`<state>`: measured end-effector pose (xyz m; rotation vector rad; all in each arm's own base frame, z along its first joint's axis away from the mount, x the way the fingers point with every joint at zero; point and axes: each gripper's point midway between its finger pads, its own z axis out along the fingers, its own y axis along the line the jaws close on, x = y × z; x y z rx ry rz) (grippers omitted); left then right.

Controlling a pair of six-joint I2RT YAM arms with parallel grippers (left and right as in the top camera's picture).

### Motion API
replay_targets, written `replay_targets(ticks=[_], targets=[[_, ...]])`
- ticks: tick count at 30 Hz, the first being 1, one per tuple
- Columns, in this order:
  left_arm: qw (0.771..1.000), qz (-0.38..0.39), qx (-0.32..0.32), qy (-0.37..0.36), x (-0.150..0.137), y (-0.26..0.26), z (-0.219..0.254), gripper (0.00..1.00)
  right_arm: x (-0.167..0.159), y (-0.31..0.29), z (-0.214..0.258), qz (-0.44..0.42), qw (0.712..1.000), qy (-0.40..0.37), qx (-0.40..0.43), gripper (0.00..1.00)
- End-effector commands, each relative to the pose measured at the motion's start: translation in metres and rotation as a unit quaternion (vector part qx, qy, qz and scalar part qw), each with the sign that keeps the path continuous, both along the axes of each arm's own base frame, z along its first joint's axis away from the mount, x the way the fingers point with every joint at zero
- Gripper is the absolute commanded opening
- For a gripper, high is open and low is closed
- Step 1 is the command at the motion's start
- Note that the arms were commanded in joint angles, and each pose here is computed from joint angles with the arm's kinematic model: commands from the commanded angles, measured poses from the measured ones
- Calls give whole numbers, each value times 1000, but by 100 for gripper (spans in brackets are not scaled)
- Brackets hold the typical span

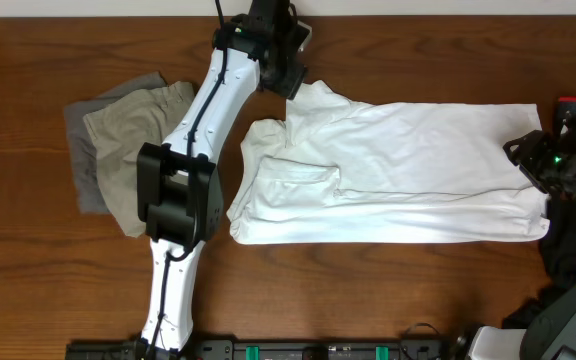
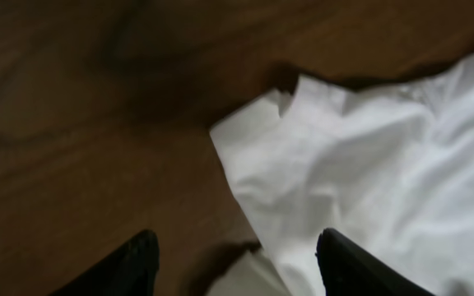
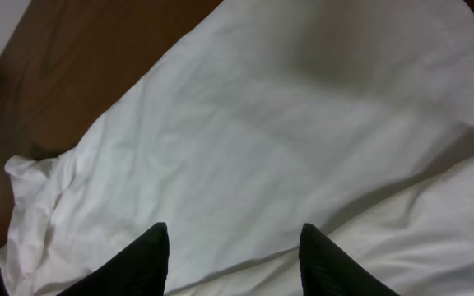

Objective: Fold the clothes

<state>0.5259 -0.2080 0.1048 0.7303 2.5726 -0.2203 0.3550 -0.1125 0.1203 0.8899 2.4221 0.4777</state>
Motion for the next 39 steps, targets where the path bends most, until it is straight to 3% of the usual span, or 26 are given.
replay_targets(ticks=[1, 5, 16, 24, 26, 28, 39], targets=[[999, 2, 20, 25, 3, 3, -43, 63, 2, 2, 3, 11, 1000, -5, -9, 50], [999, 2, 22, 32, 10, 1, -73, 62, 3, 2, 3, 11, 1000, -5, -9, 50], [1000, -1, 9, 9, 26, -8, -93, 57, 2, 2, 3, 11, 1000, -5, -9, 50], [1000, -5, 13, 21, 22, -11, -107, 24, 3, 2, 3, 11, 1000, -6, -10, 49], [1000, -11, 14, 12, 24, -12, -100, 11, 3, 1, 3, 11, 1000, -7, -10, 49], [1000, -8, 13, -2, 29, -10, -86, 6, 3, 1, 3, 11, 1000, -7, -10, 49], [994, -8, -21, -109, 54, -14, 13, 6, 2, 2, 2, 11, 1000, -4, -8, 49]])
